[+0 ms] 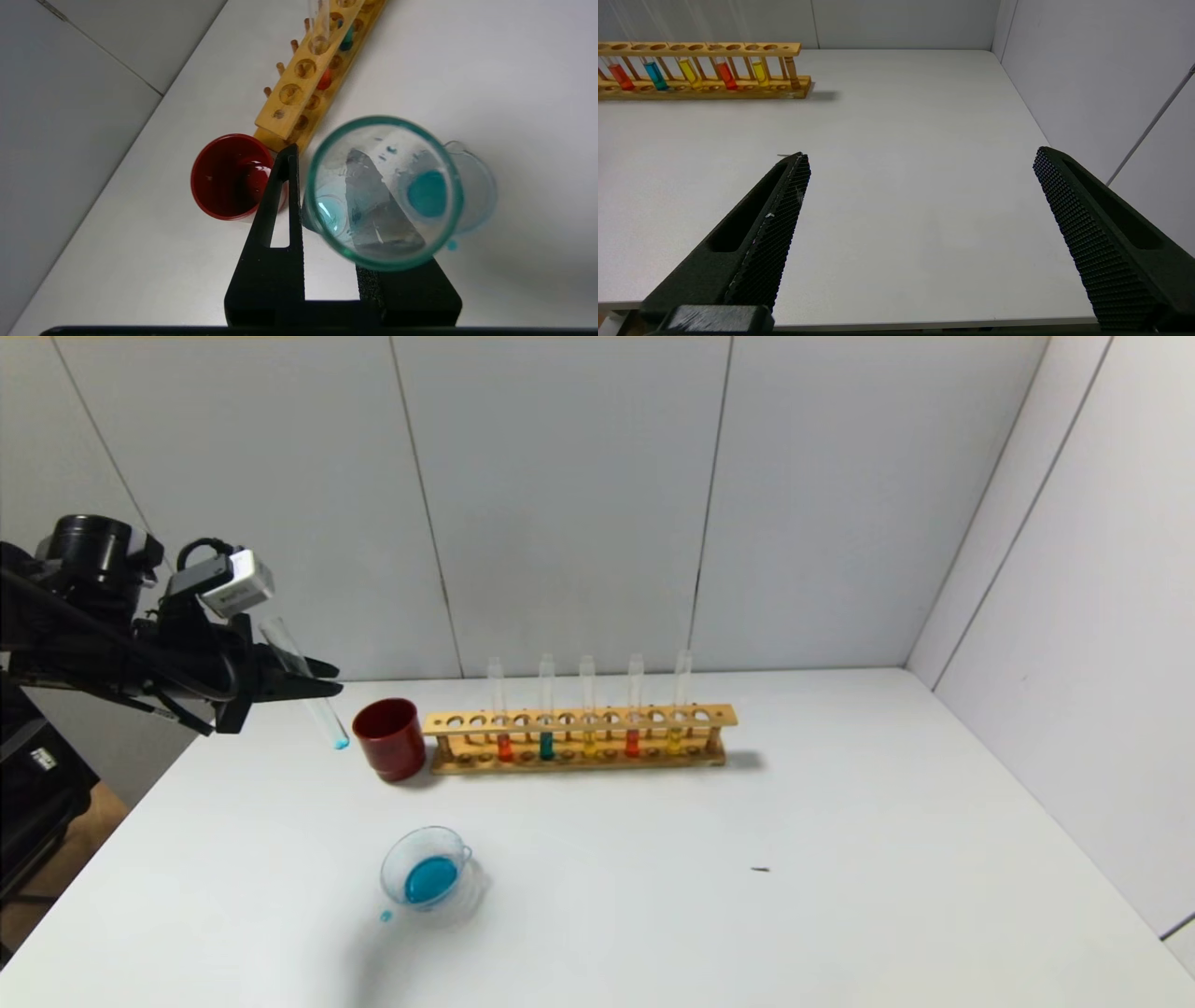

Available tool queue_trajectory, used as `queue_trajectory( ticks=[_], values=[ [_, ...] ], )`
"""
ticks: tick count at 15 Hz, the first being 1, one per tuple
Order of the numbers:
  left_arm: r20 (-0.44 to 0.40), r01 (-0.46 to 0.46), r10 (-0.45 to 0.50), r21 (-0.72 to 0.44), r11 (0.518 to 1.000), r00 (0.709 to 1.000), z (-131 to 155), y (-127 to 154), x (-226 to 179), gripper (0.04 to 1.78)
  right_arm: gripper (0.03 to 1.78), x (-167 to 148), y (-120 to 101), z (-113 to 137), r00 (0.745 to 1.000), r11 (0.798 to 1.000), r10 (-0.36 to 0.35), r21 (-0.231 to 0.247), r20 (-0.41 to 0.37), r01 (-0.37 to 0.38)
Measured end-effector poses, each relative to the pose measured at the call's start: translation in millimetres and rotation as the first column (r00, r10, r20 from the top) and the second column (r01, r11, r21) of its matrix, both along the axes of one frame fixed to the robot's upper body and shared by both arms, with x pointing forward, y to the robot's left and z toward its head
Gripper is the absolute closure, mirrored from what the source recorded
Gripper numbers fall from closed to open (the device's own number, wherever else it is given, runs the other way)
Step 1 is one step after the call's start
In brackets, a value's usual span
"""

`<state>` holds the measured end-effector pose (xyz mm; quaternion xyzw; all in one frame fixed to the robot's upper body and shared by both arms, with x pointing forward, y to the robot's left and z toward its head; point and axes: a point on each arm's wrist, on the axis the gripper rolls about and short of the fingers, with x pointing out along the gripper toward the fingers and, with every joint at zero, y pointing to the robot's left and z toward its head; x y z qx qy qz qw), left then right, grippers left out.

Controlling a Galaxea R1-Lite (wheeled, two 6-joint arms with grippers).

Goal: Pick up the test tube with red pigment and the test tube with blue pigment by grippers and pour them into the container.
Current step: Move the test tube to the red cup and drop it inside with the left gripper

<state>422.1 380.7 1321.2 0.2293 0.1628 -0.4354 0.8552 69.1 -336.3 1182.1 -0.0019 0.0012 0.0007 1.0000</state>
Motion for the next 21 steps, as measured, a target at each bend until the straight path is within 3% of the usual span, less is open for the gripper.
queue_trajectory(
  ticks=[3,5,8,12,21],
  values=[
    [-0.057,0.044,-0.050,-0.103,0.994,0.997,22.8,-3.3,-14.3,1.48,0.06,0.0,0.0,0.0,1.000,1.000,0.000,0.000,0.000,0.000],
    [-0.046,0.078,-0.086,-0.153,0.985,0.995,28.0,-4.1,-17.2,1.48,0.06,0.0,0.0,0.0,1.000,1.000,0.000,0.000,0.000,0.000],
    [-0.057,0.070,-0.084,-0.218,0.974,0.995,30.5,3.7,-15.0,1.48,0.06,0.0,0.0,0.0,1.000,1.000,0.000,0.000,0.000,0.000],
    [-0.149,0.025,-0.085,-0.367,0.930,0.985,29.2,15.3,-7.2,1.48,0.06,0.0,0.0,0.0,1.000,1.000,0.000,0.000,0.000,0.000],
    [-0.186,-0.108,0.053,-0.296,0.949,0.981,15.7,28.1,32.5,1.48,0.06,0.0,0.0,0.0,1.000,1.000,0.000,0.000,0.000,0.000]
  ],
)
